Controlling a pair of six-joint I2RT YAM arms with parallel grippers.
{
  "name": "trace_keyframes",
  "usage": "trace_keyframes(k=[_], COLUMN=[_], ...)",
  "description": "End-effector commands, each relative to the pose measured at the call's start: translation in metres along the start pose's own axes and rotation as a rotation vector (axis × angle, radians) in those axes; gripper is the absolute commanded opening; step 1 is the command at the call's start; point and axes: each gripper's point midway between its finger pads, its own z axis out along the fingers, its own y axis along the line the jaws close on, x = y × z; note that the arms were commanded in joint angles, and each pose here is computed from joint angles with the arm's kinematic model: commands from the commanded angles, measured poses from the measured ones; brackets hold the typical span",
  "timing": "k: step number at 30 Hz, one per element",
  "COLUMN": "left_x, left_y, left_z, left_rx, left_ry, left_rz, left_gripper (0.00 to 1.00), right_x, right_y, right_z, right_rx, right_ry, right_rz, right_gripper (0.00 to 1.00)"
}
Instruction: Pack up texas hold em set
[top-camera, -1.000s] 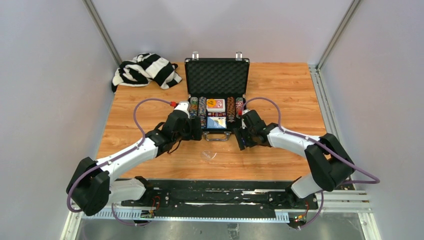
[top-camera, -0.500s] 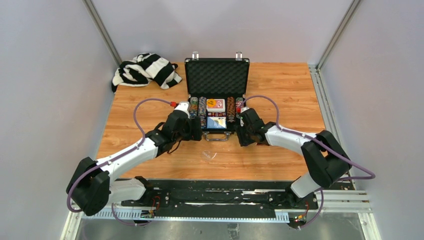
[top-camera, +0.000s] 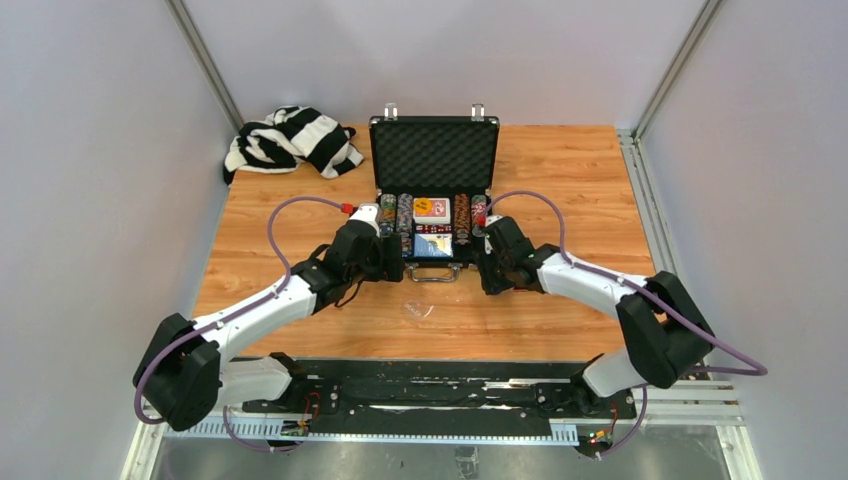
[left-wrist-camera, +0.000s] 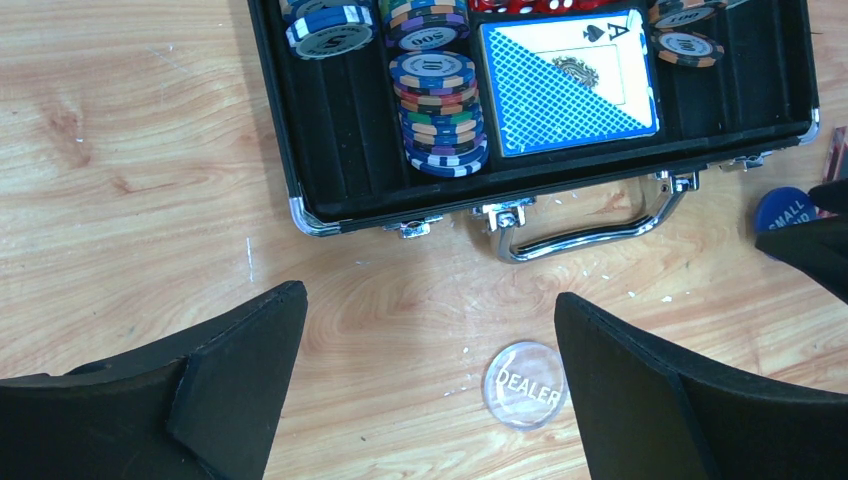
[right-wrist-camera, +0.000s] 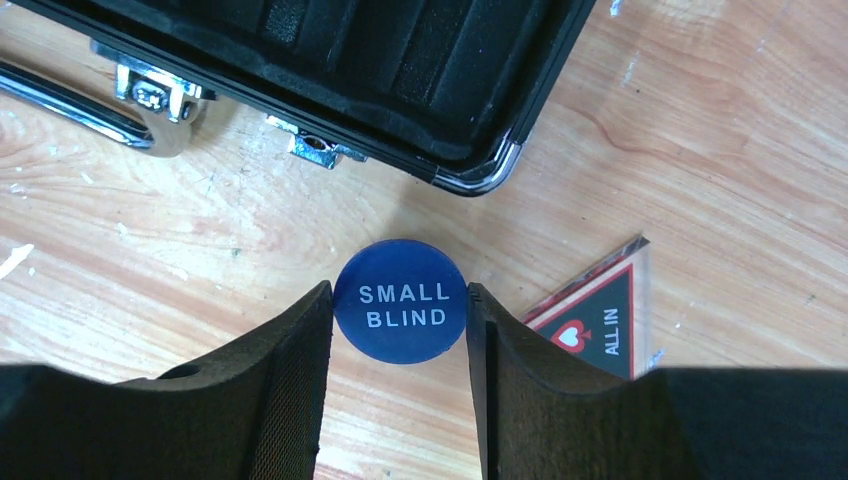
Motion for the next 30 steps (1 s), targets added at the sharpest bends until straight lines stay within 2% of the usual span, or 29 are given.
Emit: trace_keyframes(k=[1, 8, 16, 30], left_x=[-0.004, -0.003, -0.004, -0.002], left_y=[-0.004, -0.005, -0.009, -0.008], left_z=[0.002, 0.003, 0.000, -0.001], left_rx=[0.016, 0.020, 0.042, 0.043], left_ry=[-0.018, -0.015, -0.015, -0.008], left_rz=[0.007, 0.007, 0.007, 0.026], left_gripper=[0.99, 0.99, 1.00, 1.00], right_x=[-0.001, -0.019, -0.067, -0.154], right_y=[0.003, 0.007, 0.021, 0.047], right_z=[-0.015, -0.026, -0.029, 0.024], right_rx=[-0.005, -0.022, -0.065, -0.091], right_ry=[-0.003, -0.041, -0.082, -0.080], right_rz=[-0.005, -0.014, -0.045, -0.099], right_gripper=[0.46, 0.46, 0.47, 0.51])
